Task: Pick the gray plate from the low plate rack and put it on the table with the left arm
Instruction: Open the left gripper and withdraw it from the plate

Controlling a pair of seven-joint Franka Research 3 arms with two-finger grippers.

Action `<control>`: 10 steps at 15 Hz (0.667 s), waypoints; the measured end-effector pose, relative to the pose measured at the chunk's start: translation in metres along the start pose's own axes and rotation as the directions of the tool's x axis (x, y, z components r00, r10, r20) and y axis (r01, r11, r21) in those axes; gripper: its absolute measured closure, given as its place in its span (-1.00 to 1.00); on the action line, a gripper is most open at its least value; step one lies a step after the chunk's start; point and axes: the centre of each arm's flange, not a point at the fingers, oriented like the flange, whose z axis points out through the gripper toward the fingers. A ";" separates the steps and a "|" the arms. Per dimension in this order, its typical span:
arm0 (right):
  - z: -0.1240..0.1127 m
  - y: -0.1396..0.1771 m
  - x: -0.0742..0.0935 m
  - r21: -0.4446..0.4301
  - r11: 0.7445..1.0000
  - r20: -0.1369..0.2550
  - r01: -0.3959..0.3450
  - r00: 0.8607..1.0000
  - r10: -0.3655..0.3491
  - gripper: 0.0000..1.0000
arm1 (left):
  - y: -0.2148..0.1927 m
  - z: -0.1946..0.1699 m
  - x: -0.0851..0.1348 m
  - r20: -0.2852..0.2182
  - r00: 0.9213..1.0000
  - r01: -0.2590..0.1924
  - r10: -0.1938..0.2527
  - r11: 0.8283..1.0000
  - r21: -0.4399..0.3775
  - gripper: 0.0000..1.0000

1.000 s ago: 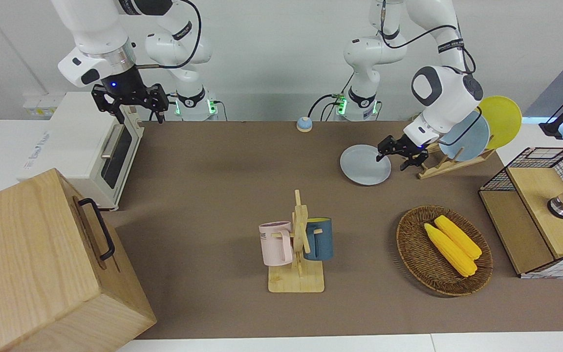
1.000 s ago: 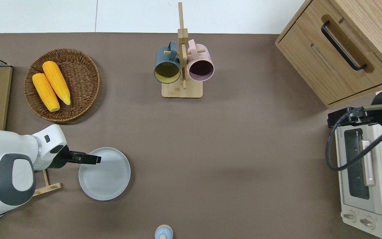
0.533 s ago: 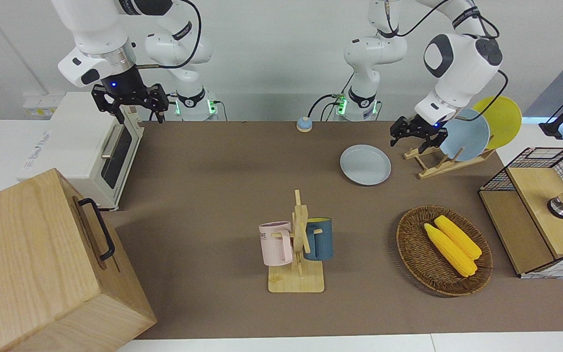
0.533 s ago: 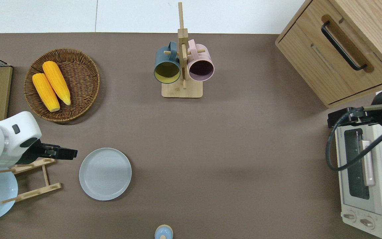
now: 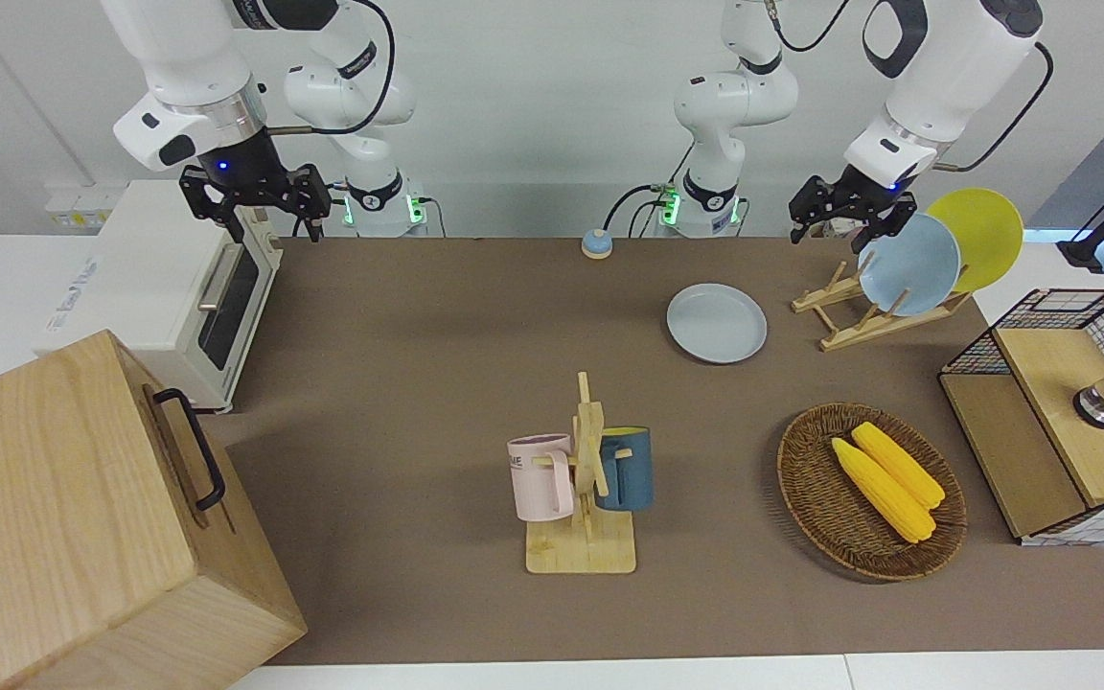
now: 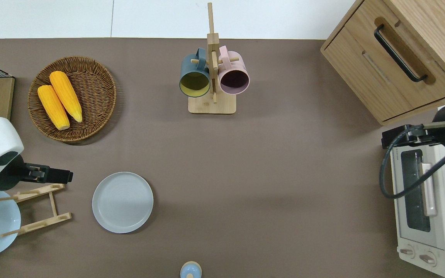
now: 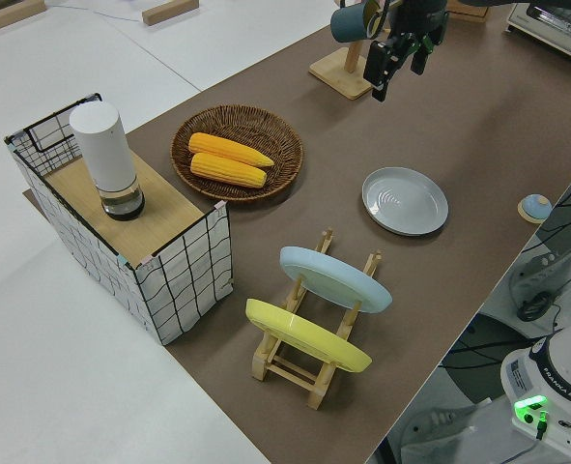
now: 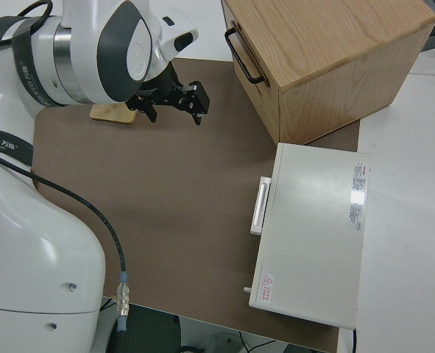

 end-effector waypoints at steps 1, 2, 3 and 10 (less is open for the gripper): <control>0.000 0.000 0.000 0.000 1.000 0.000 0.000 1.000 0.000 -0.97 | 0.001 -0.008 -0.001 -0.004 1.000 0.007 -0.007 1.000 0.001 -1.00; 0.000 0.000 0.000 0.000 1.000 0.000 0.000 1.000 0.000 -0.97 | 0.003 -0.017 -0.002 -0.007 1.000 0.009 -0.009 1.000 0.001 -1.00; 0.000 0.000 0.000 0.000 1.000 0.000 0.000 1.000 0.000 -0.97 | 0.005 -0.025 -0.003 -0.006 1.000 0.009 -0.009 1.000 0.002 -1.00; 0.000 0.000 0.000 0.000 1.000 0.000 0.000 1.000 0.000 -0.97 | 0.007 -0.037 -0.006 0.003 1.000 0.009 -0.009 1.000 0.006 -1.00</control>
